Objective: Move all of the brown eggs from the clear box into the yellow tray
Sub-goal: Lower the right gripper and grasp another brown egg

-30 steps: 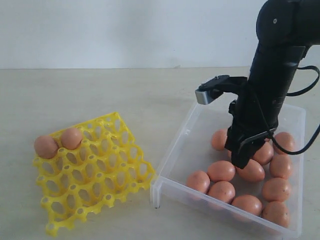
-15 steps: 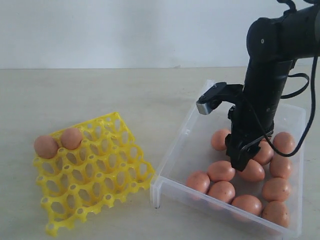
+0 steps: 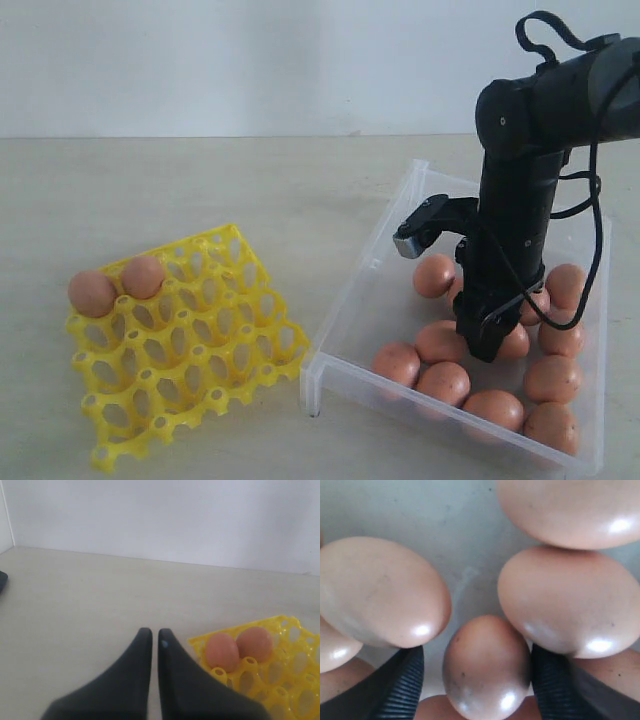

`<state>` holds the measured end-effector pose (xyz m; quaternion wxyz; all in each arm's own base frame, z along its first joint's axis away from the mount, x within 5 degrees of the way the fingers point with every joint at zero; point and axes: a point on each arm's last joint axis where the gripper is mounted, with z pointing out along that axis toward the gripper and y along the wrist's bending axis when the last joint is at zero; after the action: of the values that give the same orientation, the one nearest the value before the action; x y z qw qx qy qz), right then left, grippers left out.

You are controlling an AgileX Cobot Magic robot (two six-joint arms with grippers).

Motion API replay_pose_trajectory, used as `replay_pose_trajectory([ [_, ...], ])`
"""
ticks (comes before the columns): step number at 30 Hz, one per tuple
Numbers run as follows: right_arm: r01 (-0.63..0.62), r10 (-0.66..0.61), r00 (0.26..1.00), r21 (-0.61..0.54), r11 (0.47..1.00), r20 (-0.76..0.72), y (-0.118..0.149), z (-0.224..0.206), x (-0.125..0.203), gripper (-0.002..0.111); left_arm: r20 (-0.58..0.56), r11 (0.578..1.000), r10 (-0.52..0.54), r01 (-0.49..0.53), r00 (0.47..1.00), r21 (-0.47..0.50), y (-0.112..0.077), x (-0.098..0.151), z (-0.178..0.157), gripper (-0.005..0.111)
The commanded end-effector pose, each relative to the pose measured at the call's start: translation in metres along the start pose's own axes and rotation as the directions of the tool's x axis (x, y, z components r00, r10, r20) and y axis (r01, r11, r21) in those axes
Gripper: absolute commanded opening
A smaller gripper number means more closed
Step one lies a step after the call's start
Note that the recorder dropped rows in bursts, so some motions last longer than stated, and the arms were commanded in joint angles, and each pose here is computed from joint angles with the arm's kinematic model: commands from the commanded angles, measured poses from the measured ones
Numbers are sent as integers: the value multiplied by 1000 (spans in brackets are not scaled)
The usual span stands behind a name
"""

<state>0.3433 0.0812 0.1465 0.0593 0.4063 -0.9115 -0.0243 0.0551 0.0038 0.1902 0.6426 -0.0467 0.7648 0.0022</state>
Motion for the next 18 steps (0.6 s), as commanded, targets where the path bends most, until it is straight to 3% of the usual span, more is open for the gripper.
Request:
replay_pose_trajectory([
  [1, -4, 4, 1000, 10, 1000, 5, -3, -1, 1, 38, 7, 1000, 2, -2, 1000, -3, 0, 0, 0, 4],
  [7, -25, 25, 1000, 9, 1000, 3, -2, -1, 1, 0, 7, 1000, 2, -2, 1000, -3, 0, 0, 0, 4],
  [13, -80, 81, 996, -17, 997, 44, 1, -6, -1, 0, 7, 1000, 2, -2, 1000, -3, 0, 0, 0, 4],
  [18, -234, 242, 960, -70, 970, 139, 9, -26, -3, 0, 7, 1000, 2, -2, 1000, -3, 0, 0, 0, 4],
])
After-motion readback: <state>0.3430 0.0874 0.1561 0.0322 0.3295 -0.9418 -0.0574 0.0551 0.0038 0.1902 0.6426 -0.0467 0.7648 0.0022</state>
